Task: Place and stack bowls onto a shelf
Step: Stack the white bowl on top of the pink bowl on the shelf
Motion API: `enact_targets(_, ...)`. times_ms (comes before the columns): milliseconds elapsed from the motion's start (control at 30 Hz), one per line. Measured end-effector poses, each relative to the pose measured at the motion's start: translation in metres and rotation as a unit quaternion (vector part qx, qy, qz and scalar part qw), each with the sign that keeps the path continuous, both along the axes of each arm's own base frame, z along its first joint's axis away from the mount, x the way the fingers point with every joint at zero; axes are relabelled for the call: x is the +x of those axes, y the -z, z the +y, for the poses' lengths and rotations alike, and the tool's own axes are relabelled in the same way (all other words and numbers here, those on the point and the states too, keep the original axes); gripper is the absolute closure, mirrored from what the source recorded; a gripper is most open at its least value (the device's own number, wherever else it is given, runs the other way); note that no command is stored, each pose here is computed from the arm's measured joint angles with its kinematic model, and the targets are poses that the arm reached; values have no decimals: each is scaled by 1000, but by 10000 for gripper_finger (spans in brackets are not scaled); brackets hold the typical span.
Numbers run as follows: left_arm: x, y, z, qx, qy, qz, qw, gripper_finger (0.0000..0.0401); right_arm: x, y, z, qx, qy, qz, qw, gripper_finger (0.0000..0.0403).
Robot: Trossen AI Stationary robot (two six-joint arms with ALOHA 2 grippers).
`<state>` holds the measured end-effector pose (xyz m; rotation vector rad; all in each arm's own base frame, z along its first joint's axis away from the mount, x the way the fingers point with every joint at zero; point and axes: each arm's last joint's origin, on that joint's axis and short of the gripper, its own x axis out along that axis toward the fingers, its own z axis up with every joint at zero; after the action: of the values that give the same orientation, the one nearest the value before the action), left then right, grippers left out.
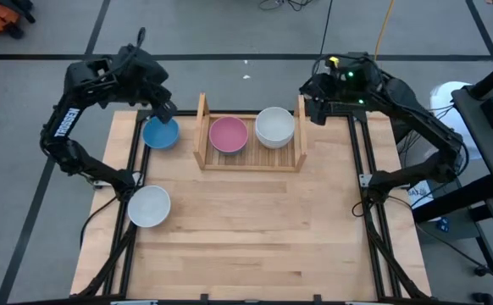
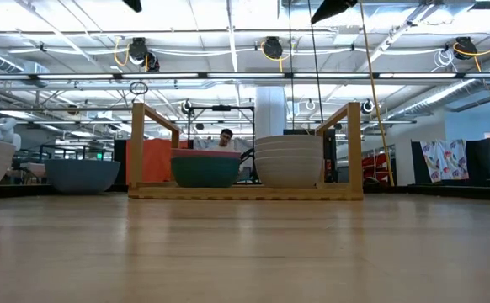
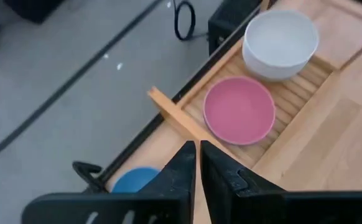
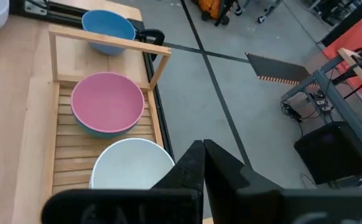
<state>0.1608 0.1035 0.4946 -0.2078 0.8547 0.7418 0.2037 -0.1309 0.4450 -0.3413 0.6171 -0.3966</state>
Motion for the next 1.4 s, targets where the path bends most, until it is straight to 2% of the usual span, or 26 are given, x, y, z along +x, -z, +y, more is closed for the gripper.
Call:
enact_targets(67, 2, 7, 4, -23, 5, 6, 1000, 363, -4, -3, 3, -3, 0, -5, 1000, 403)
enact_targets(200, 12, 30, 10, -98, 17, 14, 995, 347, -9, -6, 6, 3, 6, -16, 1000, 403)
enact_targets(333, 18, 55, 9, -165, 41, 34, 985, 343, -11, -7, 7, 19, 16, -29, 999, 403)
enact_targets(433, 18, 71, 0, -209, 81, 46, 973, 343, -11, -5, 7, 30, 20, -24, 999, 403)
enact_targets(500, 15, 82, -10, -224, 125, 60, 965, 343, -12, -3, 8, 37, 20, -13, 999, 403)
enact_targets(667, -4, 106, -41, -216, 213, 106, 947, 343, -14, 0, 9, 56, 27, -2, 998, 403)
enact_targets(767, -16, 122, -55, -214, 244, 130, 937, 343, -14, 0, 9, 60, 29, -3, 998, 403)
enact_targets(1033, -38, 167, -77, -222, 264, 199, 917, 343, -13, 0, 9, 56, 27, -5, 998, 403)
enact_targets(1133, -39, 181, -79, -243, 241, 218, 914, 351, -13, 0, 9, 55, 27, -5, 998, 403)
enact_targets(1267, -39, 194, -81, -273, 233, 230, 905, 392, -13, -1, 9, 55, 27, -6, 998, 403)
enact_targets(1400, -40, 203, -81, -299, 181, 237, 906, 385, -13, -1, 9, 54, 27, -7, 998, 403)
